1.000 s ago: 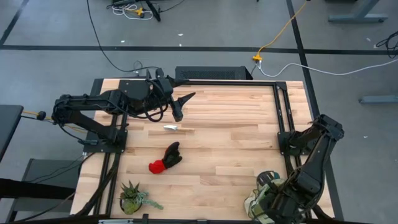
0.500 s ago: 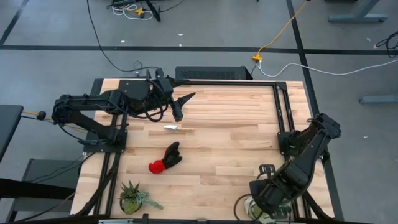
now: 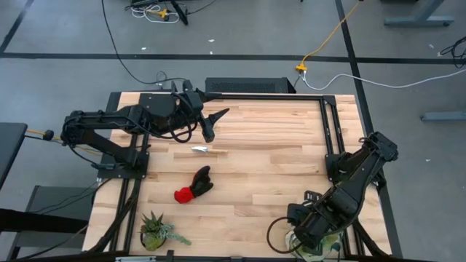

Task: Pick & Place Garden tools in Gardening bag
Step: Put the green spray bottle into the gardening bag, then put the brown hand rake into the gardening bag

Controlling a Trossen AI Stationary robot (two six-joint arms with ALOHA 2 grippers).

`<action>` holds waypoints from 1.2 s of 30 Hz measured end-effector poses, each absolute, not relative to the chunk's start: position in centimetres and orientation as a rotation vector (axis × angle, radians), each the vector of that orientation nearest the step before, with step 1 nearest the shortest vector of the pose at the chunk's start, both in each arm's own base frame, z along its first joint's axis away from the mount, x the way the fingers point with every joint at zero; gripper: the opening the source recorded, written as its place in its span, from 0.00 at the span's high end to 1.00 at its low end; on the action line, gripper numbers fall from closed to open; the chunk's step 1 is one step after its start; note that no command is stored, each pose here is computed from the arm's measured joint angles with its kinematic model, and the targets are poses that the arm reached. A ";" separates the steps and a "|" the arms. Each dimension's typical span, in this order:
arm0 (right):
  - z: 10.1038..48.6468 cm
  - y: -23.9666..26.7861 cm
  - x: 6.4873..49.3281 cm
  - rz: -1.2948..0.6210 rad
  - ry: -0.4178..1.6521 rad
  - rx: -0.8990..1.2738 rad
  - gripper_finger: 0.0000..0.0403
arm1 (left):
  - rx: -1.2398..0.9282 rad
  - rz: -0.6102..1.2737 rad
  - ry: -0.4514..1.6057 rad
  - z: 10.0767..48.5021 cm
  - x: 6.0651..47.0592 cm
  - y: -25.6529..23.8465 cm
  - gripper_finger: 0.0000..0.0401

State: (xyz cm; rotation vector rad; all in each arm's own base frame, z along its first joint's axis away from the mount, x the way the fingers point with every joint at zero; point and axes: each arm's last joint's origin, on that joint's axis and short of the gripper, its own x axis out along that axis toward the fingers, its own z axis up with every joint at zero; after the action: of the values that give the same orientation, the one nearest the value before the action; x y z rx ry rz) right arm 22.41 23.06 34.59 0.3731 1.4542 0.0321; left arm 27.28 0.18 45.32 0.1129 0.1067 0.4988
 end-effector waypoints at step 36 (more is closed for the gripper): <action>34.8 23.4 23.4 0.009 1.299 0.391 0.48 | 0.113 0.499 0.106 45.3 27.3 0.2 0.40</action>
State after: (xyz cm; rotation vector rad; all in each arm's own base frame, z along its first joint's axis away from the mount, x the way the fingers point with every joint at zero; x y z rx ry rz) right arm 23.41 23.35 34.84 0.3914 1.2986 0.0095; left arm 27.29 0.19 45.33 0.1130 0.1061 0.4994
